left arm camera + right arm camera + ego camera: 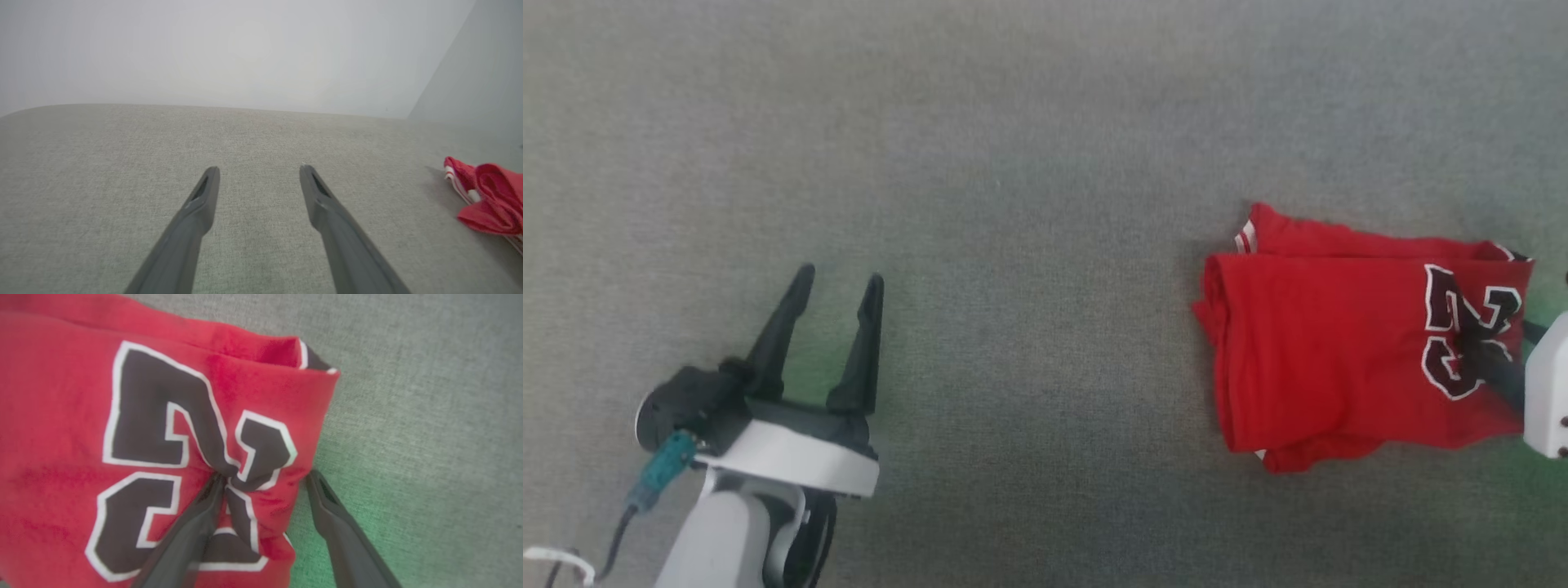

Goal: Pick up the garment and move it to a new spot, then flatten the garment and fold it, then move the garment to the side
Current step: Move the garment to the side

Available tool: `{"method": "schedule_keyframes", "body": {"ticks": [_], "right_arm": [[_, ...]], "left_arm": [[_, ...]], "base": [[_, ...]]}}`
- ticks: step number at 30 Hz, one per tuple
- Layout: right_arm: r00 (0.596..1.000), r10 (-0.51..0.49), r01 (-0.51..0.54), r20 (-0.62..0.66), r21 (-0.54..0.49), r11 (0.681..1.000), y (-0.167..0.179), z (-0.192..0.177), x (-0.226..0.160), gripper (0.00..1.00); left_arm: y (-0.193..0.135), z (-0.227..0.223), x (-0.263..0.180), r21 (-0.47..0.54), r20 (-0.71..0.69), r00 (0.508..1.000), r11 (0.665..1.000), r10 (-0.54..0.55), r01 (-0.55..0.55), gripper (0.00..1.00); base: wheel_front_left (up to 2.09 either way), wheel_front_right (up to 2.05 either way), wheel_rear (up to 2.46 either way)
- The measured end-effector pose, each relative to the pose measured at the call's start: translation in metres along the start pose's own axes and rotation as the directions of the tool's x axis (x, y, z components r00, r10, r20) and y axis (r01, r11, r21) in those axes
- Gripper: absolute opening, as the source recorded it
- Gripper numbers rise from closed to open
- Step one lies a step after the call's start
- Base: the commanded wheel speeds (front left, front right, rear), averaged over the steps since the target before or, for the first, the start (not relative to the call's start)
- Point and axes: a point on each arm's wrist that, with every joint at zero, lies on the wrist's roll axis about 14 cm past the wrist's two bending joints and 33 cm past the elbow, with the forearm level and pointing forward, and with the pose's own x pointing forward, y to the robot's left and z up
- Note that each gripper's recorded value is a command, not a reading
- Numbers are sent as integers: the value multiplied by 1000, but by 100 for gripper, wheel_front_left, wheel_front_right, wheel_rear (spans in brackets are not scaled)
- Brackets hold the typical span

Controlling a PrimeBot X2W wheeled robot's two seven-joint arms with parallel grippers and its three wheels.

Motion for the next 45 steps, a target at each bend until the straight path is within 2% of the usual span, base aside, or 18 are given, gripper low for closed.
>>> {"method": "schedule_keyframes", "body": {"ticks": [3,4,5,6,11,15,16,18,20,23,27,32,33,41,45], "right_arm": [[999,18,-18,-35,1,1000,3,-3,11,100],[999,20,-20,-35,5,1000,3,-3,13,70],[999,21,-21,-34,11,1000,3,-3,16,28],[999,24,-23,-30,24,999,3,-2,18,0],[999,17,-18,30,55,998,0,3,18,0],[992,-52,42,113,96,995,-22,13,9,0],[978,-139,121,155,123,985,-50,19,-2,0],[957,-231,204,177,155,967,-80,20,-14,0],[931,-307,274,199,178,945,-105,20,-24,0],[871,-419,379,257,191,906,-143,33,-41,0],[800,-525,473,288,235,849,-185,40,-49,0],[740,-615,569,271,236,788,-226,40,-47,0],[740,-615,569,271,236,788,-226,40,-47,0],[637,-729,686,249,249,684,-275,35,-45,0],[623,-741,694,250,260,671,-280,34,-33,0]], "left_arm": [[3,-6,9,7,-11,1000,1000,-1,1,100],[5,-8,12,11,-16,1000,1000,-1,1,100],[7,-11,13,15,-22,1000,1000,1,0,100],[8,-13,15,17,-28,1000,1000,2,-1,100],[4,-18,29,25,-29,999,999,-30,31,100],[-9,-17,47,34,-10,996,996,-85,85,100],[-17,-16,57,45,3,992,992,-122,122,100],[-30,-14,70,51,25,985,984,-170,168,100],[-42,-15,82,63,38,975,974,-218,216,100],[-57,-18,101,79,51,957,956,-286,281,100],[-77,-23,127,100,73,926,927,-370,362,100],[-91,-27,155,123,108,894,899,-434,421,100],[-91,-27,155,123,108,894,899,-434,421,100],[-99,-31,175,153,137,864,873,-484,464,100],[-101,-33,179,161,140,858,866,-495,474,100]], "base": [[0,0,0],[0,0,0],[0,0,0],[0,0,0],[0,0,0],[0,0,0],[0,0,0],[0,0,0],[0,0,0],[0,0,0],[0,0,0],[0,0,0],[0,0,0],[0,0,0],[0,0,0]]}}
